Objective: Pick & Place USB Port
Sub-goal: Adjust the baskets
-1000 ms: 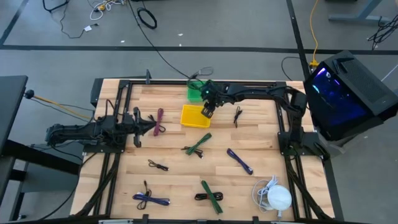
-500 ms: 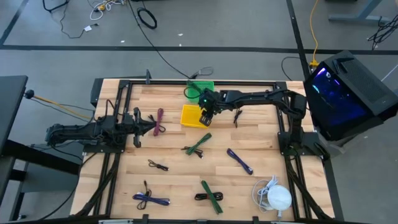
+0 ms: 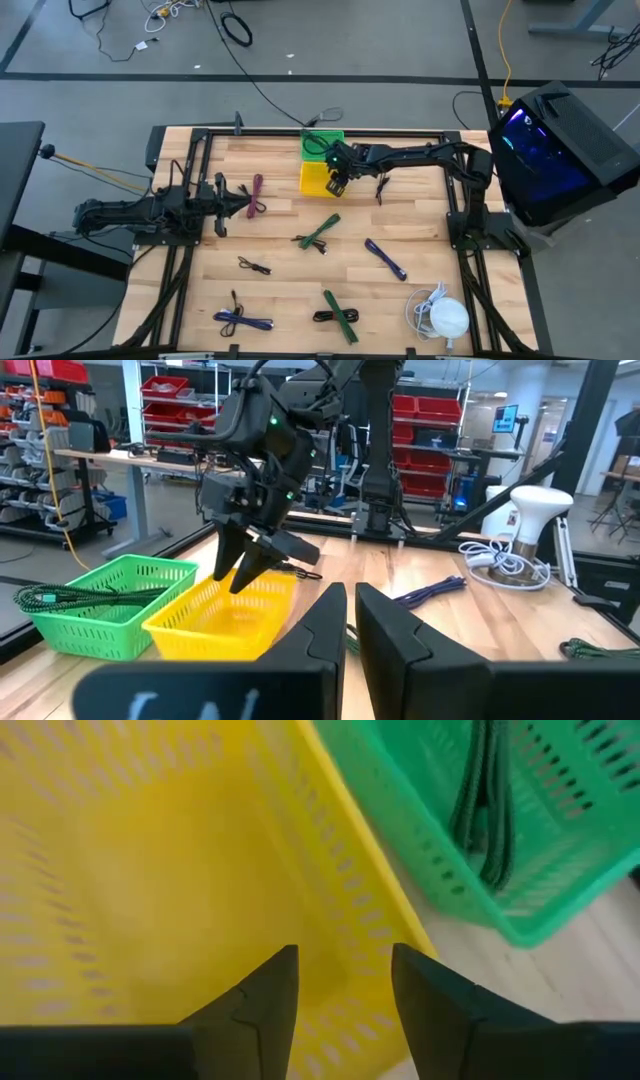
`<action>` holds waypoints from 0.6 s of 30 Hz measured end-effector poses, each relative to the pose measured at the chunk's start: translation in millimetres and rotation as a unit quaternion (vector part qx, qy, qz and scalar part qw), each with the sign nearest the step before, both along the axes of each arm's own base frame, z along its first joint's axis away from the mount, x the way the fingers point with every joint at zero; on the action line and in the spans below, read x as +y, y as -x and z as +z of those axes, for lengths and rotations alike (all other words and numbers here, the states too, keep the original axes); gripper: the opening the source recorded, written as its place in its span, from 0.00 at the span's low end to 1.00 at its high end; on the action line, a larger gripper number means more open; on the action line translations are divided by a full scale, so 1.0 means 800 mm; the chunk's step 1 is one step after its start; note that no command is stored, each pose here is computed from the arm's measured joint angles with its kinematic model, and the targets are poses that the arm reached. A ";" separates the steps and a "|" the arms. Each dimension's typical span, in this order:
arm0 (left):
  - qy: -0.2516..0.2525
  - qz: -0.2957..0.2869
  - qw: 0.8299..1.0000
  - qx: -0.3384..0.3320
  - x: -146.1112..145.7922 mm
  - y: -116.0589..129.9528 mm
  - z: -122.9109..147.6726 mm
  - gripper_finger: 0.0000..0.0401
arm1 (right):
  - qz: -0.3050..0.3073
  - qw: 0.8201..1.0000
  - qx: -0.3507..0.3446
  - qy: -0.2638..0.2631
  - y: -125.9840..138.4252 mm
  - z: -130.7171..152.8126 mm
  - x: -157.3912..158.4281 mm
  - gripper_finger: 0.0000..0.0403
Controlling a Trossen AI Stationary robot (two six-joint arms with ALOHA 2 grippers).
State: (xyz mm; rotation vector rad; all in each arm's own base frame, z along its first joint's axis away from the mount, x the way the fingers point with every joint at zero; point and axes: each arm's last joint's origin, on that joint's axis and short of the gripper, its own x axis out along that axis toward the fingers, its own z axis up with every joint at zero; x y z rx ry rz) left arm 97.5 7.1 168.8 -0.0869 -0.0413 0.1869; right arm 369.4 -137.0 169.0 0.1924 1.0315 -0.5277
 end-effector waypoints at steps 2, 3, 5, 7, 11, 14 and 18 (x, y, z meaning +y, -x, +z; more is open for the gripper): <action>-0.001 0.000 1.000 0.000 0.000 0.000 0.000 0.07 | -0.004 1.000 -0.004 0.003 0.001 0.001 -0.004 0.40; -0.001 0.000 1.000 0.000 0.000 0.000 0.000 0.07 | -0.003 1.000 -0.006 0.000 0.001 0.001 -0.006 0.40; -0.001 0.000 1.000 0.000 0.000 0.000 0.000 0.07 | -0.002 1.000 -0.013 -0.003 0.000 0.001 -0.008 0.40; -0.001 0.000 1.000 0.000 0.000 0.000 0.000 0.07 | 0.001 1.000 -0.022 -0.004 -0.001 0.002 -0.009 0.40; -0.001 0.000 1.000 0.000 0.000 0.000 0.000 0.07 | 0.010 1.000 -0.025 0.000 -0.003 0.003 -0.008 0.40; -0.001 0.000 1.000 0.000 0.000 0.000 0.000 0.07 | 0.010 1.000 -0.026 0.000 -0.003 0.003 -0.009 0.40; -0.001 0.000 1.000 0.000 0.000 0.000 0.000 0.07 | 0.017 0.999 -0.031 -0.013 -0.003 0.003 -0.008 0.40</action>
